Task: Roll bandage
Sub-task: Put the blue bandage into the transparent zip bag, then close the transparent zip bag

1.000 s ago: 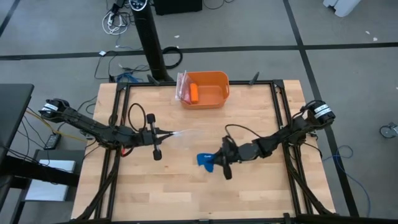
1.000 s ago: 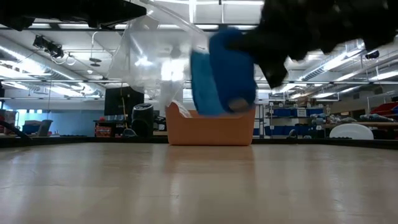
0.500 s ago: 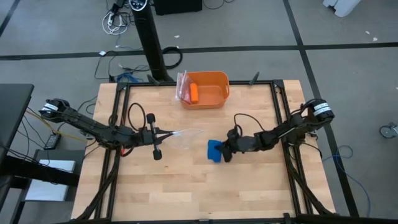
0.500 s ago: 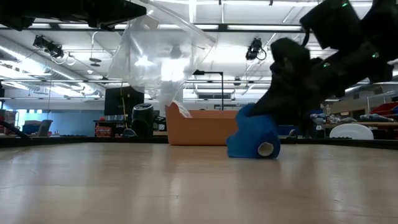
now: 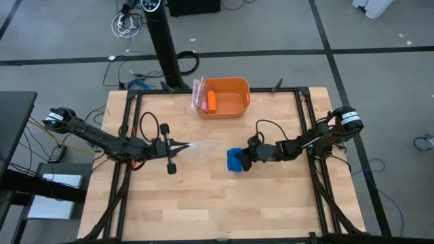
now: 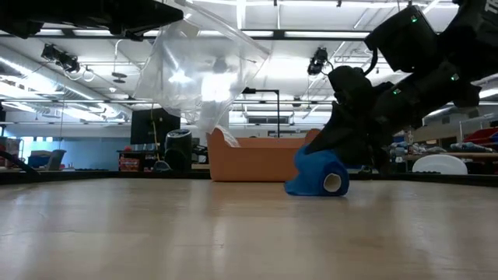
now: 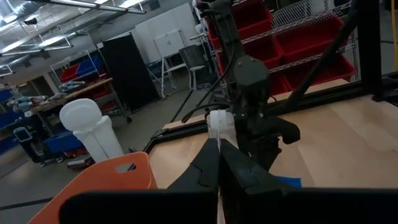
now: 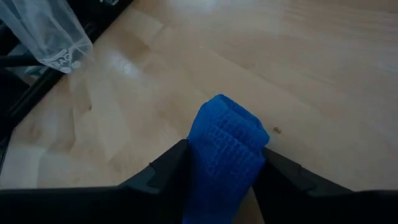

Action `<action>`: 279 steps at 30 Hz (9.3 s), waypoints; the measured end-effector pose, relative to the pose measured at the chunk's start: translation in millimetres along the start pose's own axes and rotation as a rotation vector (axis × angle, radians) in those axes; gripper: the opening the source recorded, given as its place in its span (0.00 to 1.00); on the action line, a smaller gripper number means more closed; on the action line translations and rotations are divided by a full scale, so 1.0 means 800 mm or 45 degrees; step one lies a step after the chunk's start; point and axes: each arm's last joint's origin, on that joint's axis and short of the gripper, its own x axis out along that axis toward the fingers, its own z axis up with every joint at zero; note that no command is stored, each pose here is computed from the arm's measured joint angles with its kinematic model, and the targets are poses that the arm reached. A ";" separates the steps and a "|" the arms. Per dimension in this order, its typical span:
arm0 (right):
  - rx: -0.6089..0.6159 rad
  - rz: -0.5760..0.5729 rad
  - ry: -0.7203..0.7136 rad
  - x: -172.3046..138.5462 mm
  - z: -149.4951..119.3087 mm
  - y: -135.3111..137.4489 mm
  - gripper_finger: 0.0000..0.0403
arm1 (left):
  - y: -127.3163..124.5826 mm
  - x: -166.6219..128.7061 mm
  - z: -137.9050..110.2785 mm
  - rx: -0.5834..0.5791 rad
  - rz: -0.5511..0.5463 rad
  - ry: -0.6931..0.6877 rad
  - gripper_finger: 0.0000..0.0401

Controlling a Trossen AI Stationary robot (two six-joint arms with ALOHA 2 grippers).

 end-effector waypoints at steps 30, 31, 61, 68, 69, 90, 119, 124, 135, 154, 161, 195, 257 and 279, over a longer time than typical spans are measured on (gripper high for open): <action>-0.326 0.202 -0.013 0.003 0.012 0.061 0.16 | -0.002 0.000 -0.005 -0.014 -0.015 0.047 0.01; -0.312 0.186 0.006 0.005 0.013 0.064 0.10 | -0.002 0.000 -0.005 -0.021 -0.016 0.052 0.01; -0.111 -0.268 0.175 0.085 -0.021 0.100 0.85 | -0.004 -0.001 -0.012 -0.028 -0.032 0.116 0.01; -0.227 -0.316 0.164 0.086 -0.037 0.115 0.64 | -0.004 -0.001 -0.012 -0.029 -0.035 0.120 0.01; -0.237 -0.317 0.173 0.083 -0.040 0.116 0.58 | -0.004 -0.001 -0.012 -0.030 -0.034 0.120 0.01; -0.651 -0.258 0.314 -0.088 0.035 0.159 0.12 | -0.007 -0.001 -0.011 -0.062 -0.133 0.091 0.01; -1.517 -0.536 0.172 -0.057 0.114 0.282 0.12 | -0.013 -0.002 -0.013 -0.195 -0.296 0.097 0.01; -1.508 -0.511 0.182 -0.060 0.116 0.282 0.12 | -0.012 -0.001 -0.013 -0.197 -0.294 0.094 0.01; -1.501 -0.450 0.270 -0.046 0.104 0.276 0.12 | -0.012 -0.001 -0.012 -0.199 -0.282 0.086 0.01; -1.531 -0.164 0.445 -0.020 0.109 0.264 0.12 | -0.012 0.001 -0.010 -0.220 -0.269 0.053 0.01; -1.495 -0.149 0.456 -0.006 0.129 0.252 0.12 | -0.020 0.009 -0.012 -0.236 -0.320 0.082 0.01; -1.536 0.090 0.471 -0.005 0.128 0.263 0.12 | -0.032 0.036 0.003 -0.216 -0.344 0.156 0.01; -1.104 0.142 0.471 -0.072 0.191 0.248 0.74 | -0.052 0.074 -0.034 -0.325 -0.394 -0.490 0.00; -0.923 0.208 -0.011 -0.108 0.049 0.192 0.53 | -0.049 0.071 -0.019 -0.248 -0.415 -0.612 0.00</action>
